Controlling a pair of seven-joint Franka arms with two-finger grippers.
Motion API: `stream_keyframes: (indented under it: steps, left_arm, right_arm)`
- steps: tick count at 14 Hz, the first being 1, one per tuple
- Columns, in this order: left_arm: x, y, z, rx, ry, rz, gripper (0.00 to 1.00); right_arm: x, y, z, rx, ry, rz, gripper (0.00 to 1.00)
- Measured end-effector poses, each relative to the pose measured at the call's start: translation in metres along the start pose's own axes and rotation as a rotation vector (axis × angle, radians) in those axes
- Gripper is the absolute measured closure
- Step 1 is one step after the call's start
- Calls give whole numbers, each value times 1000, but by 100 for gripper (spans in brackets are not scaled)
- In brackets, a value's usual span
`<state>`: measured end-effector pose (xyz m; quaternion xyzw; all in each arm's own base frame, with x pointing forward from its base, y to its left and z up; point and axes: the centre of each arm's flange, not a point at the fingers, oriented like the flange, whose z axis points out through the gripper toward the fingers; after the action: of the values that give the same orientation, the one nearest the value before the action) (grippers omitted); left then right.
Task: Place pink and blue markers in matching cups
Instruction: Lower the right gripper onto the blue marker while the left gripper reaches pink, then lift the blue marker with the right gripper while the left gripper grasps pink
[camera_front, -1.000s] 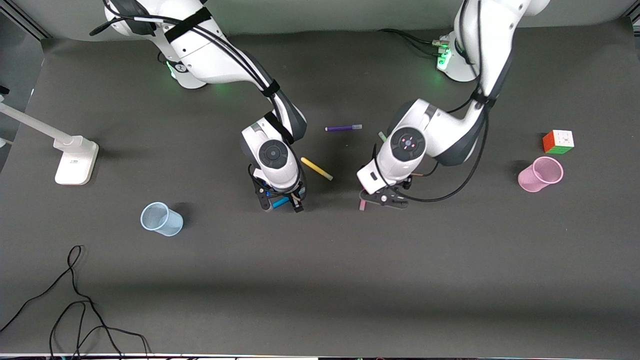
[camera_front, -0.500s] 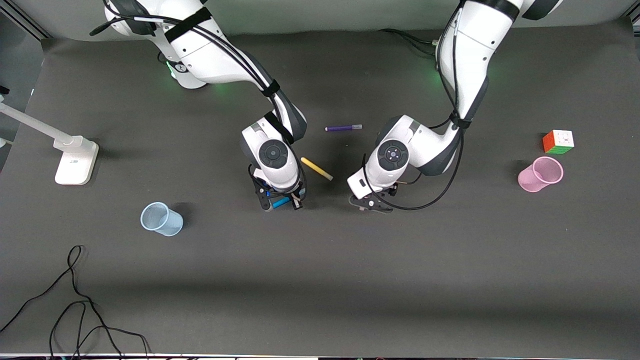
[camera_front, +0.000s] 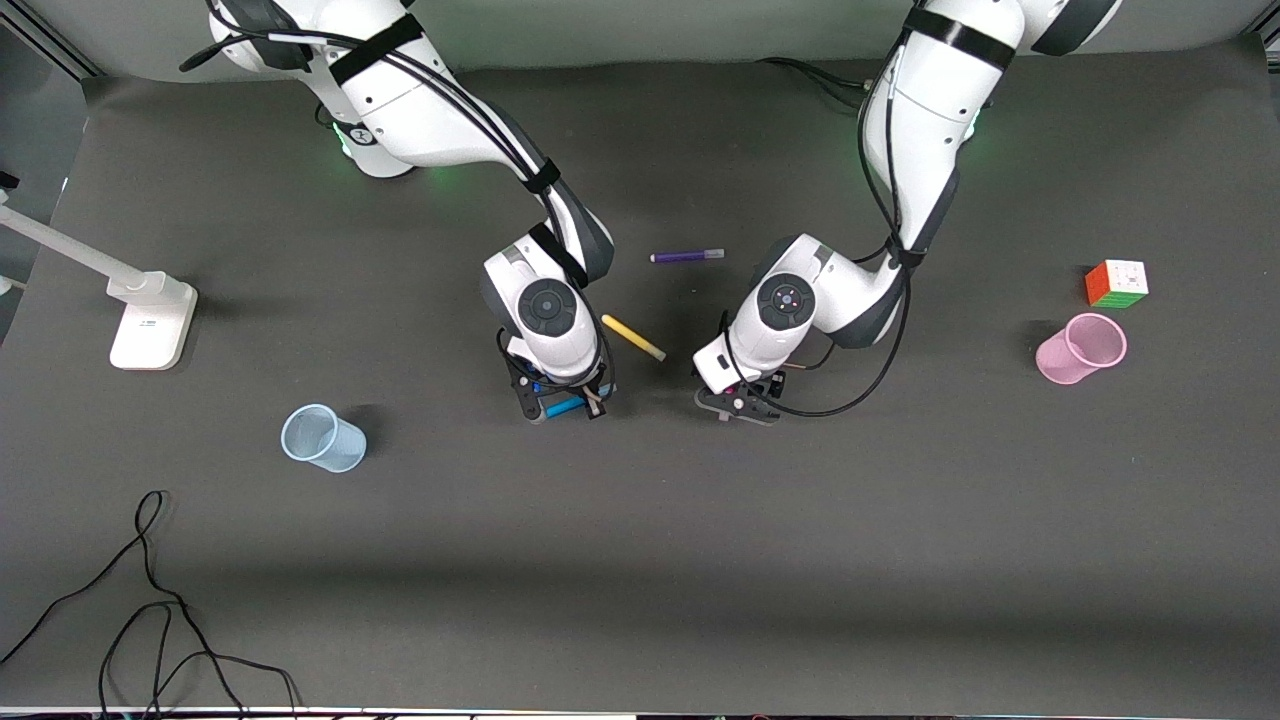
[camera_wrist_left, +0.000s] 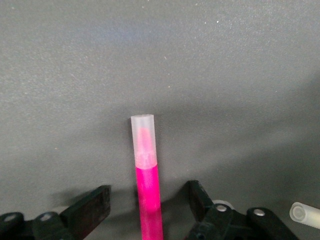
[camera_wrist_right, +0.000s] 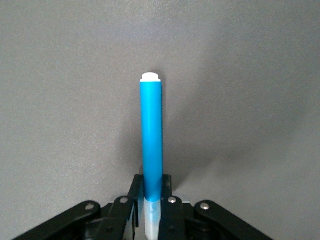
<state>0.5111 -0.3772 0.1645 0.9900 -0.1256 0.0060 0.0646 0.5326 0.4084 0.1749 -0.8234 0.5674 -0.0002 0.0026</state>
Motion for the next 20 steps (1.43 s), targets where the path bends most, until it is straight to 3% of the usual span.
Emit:
stream_keyframes:
  steps: [4, 8, 11, 15, 16, 20]
  left_arm:
    - [1, -1, -4, 5, -7, -4, 25]
    - [1, -3, -20, 26, -40, -6, 25]
    - [1, -3, -23, 28, -41, -6, 25]
    - [0, -3, -21, 29, -44, -6, 27]
    - [0, -3, -21, 29, -44, -6, 31]
    - [-1, -3, -21, 40, -41, 12, 76]
  right_arm:
    - [2, -4, -17, -2, 1, -25, 83]
    - [23, -9, -84, -60, -2, -105, 83]
    - [57, -3, -159, -105, -26, -240, 83]
    - [129, 16, -248, -150, -80, -464, 83]
    - [151, 22, -266, -151, -96, -522, 83]
    - [263, 51, -317, -130, -141, -772, 83]
